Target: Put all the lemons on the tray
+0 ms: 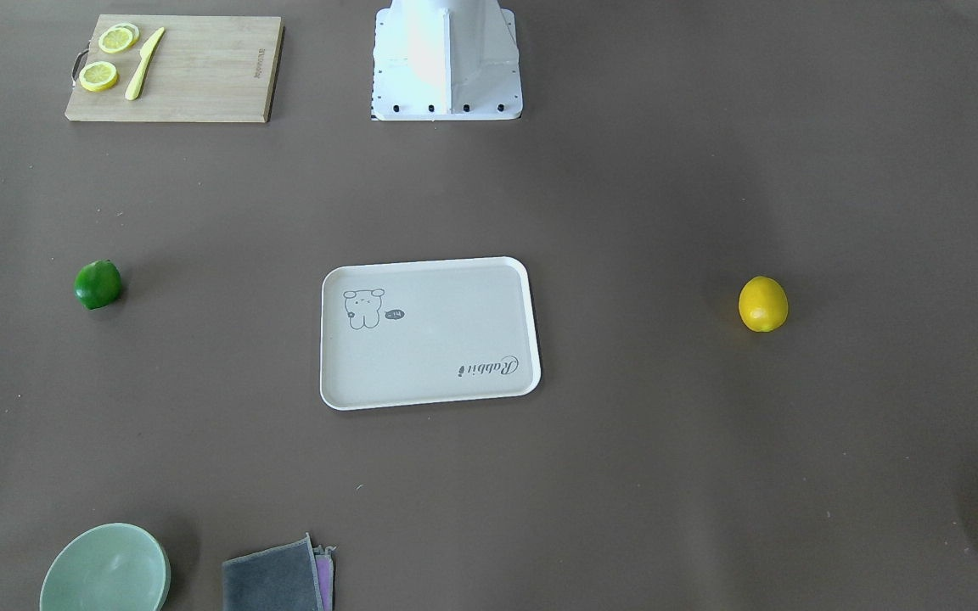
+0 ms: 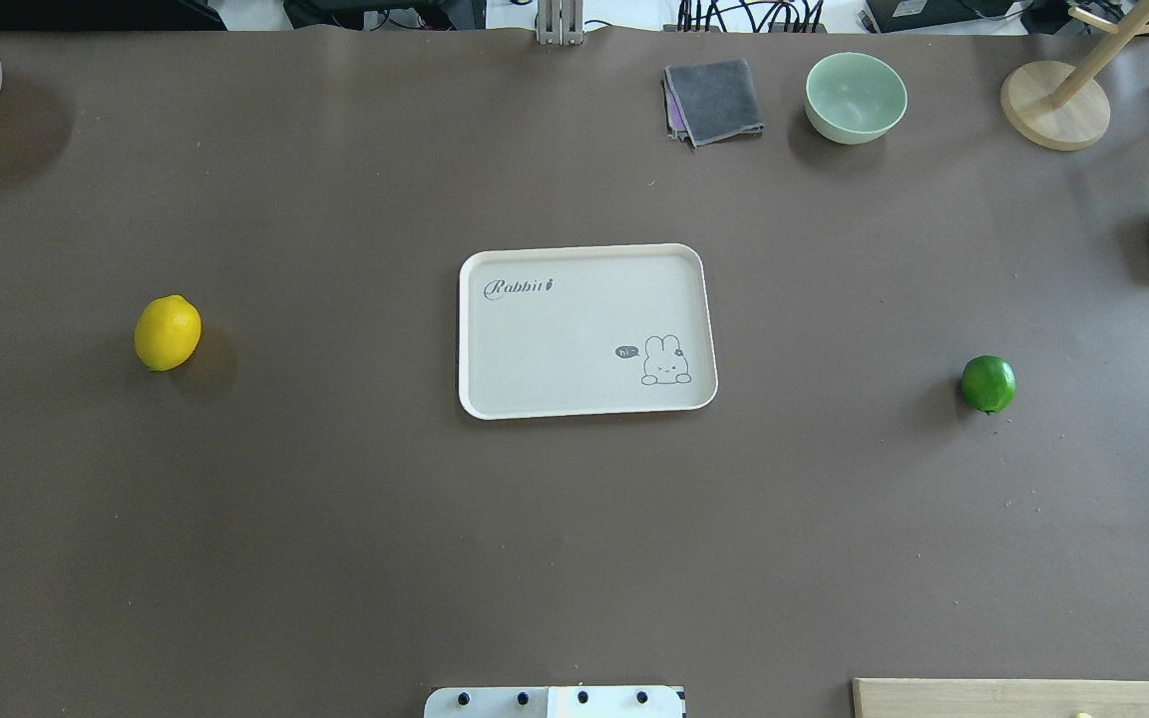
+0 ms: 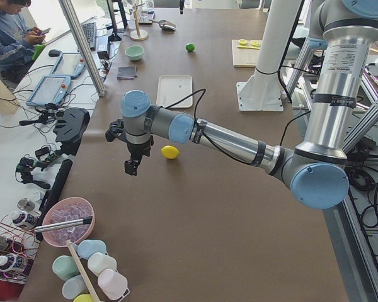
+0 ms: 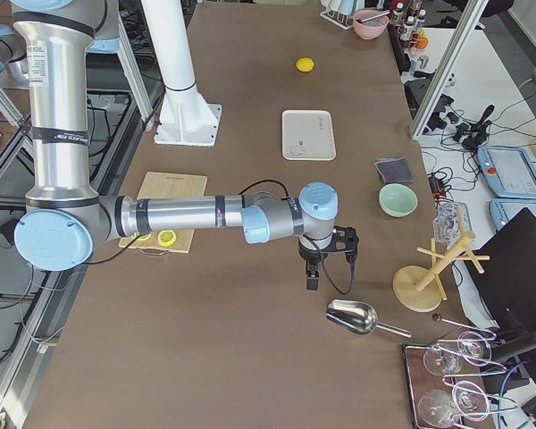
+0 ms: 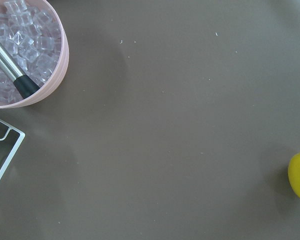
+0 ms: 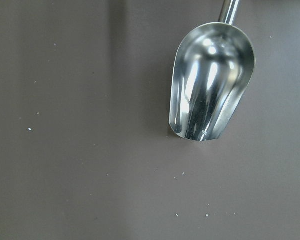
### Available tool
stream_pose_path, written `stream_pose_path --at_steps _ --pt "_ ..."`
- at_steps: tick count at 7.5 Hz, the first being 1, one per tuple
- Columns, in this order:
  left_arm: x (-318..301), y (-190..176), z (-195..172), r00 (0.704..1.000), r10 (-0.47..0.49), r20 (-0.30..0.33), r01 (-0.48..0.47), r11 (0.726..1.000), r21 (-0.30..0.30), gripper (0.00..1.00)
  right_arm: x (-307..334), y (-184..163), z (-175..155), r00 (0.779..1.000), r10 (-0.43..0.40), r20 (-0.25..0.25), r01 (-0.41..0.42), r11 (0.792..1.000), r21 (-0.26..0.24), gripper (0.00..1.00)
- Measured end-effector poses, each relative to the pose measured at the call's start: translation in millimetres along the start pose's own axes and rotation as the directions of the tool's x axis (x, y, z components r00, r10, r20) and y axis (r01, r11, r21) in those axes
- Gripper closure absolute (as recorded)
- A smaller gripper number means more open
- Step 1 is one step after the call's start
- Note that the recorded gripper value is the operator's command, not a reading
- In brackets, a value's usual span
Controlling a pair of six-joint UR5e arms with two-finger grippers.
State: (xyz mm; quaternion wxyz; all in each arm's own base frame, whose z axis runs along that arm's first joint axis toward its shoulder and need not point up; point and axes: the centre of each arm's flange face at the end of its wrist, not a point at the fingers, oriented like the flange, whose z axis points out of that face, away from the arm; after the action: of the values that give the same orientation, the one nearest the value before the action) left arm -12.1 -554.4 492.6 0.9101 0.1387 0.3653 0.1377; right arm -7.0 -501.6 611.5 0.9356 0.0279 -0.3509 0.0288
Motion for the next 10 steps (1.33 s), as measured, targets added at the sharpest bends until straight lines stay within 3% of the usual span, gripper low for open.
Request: stream_pose_path --at_steps 7,10 --pt "-2.0 23.9 6.0 1.000 0.002 -0.007 -0.002 1.000 0.010 0.02 -4.9 0.5 -6.3 1.000 -0.010 0.007 0.010 1.000 0.012 0.00" --pt "10.5 34.3 1.6 1.000 -0.015 -0.011 0.015 1.000 0.015 0.03 -14.6 4.2 -13.1 0.998 -0.020 0.054 0.019 1.000 0.010 0.00"
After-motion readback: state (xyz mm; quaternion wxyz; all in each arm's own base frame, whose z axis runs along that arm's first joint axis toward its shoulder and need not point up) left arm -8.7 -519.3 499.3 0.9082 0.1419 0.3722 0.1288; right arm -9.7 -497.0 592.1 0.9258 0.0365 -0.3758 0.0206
